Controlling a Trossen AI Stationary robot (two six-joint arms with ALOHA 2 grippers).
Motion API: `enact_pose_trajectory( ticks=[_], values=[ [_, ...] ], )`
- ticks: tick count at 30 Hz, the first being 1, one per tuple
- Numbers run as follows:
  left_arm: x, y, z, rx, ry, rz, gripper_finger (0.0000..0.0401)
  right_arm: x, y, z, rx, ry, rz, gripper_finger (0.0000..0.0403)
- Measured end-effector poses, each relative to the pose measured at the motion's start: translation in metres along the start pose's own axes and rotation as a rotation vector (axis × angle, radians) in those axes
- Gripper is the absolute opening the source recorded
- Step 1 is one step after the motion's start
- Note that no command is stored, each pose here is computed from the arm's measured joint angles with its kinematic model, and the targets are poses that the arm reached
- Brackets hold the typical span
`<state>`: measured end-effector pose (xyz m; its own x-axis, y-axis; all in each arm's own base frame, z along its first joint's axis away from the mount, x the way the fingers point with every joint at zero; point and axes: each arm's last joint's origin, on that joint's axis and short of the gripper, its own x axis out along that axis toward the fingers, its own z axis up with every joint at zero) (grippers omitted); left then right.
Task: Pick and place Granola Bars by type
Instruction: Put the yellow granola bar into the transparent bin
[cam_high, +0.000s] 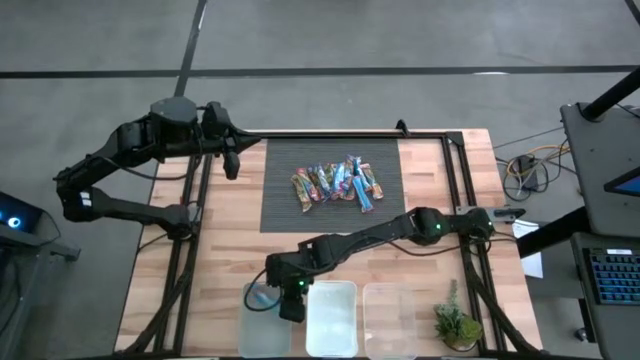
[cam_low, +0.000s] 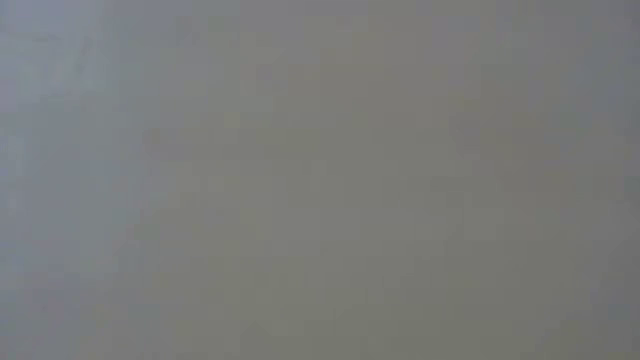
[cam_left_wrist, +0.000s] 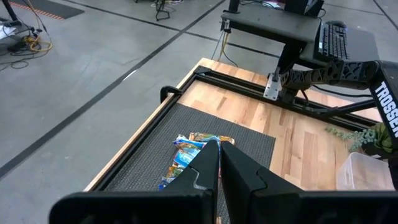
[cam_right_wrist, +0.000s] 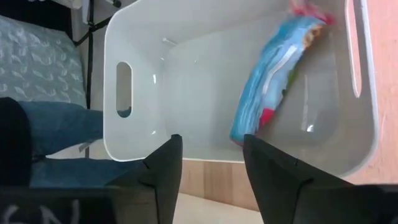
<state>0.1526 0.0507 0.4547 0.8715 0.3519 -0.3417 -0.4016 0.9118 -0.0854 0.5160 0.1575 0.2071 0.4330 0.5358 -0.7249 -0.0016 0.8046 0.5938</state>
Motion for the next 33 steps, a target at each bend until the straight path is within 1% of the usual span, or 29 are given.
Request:
enact_pose_trajectory(
  ticks=[6,9,11,13,17,19,24,26,29,33],
  values=[
    [0.000,0.000,0.000,0.000,0.000,0.000,0.0000,-0.006,0.003,0.002,-0.009,-0.005,0.009,0.0159],
    [0.000,0.000,0.000,0.000,0.000,0.000,0.0000,-0.019,0.003,0.002,-0.026,0.013,-0.008,0.0152],
    [0.000,0.000,0.000,0.000,0.000,0.000,0.0000,-0.032,0.003,0.003,-0.022,0.028,-0.029,0.0148],
    [0.000,0.000,0.000,0.000,0.000,0.000,0.0000,-0.048,0.002,0.004,-0.033,0.029,-0.081,0.0143],
    [0.000,0.000,0.000,0.000,0.000,0.000,0.0000,-0.082,0.001,0.004,-0.070,-0.007,-0.254,0.0136],
    [0.000,0.000,0.000,0.000,0.000,-0.001,0.0000,-0.100,-0.001,0.006,-0.069,-0.029,-0.304,0.0135],
    [0.000,0.000,-0.001,-0.003,0.003,-0.002,0.0000,-0.139,-0.015,0.015,-0.024,-0.070,-0.347,0.0141],
    [0.001,0.000,-0.001,-0.003,0.005,-0.003,0.0000,-0.152,-0.022,0.017,-0.020,-0.090,-0.395,0.0147],
    [0.001,0.000,-0.001,-0.003,0.006,-0.005,0.0000,-0.167,-0.042,0.021,0.016,-0.096,-0.443,0.0158],
    [0.001,0.000,-0.001,-0.005,0.007,-0.007,0.0000,-0.178,-0.075,0.021,0.091,-0.080,-0.501,0.0173]
  ],
)
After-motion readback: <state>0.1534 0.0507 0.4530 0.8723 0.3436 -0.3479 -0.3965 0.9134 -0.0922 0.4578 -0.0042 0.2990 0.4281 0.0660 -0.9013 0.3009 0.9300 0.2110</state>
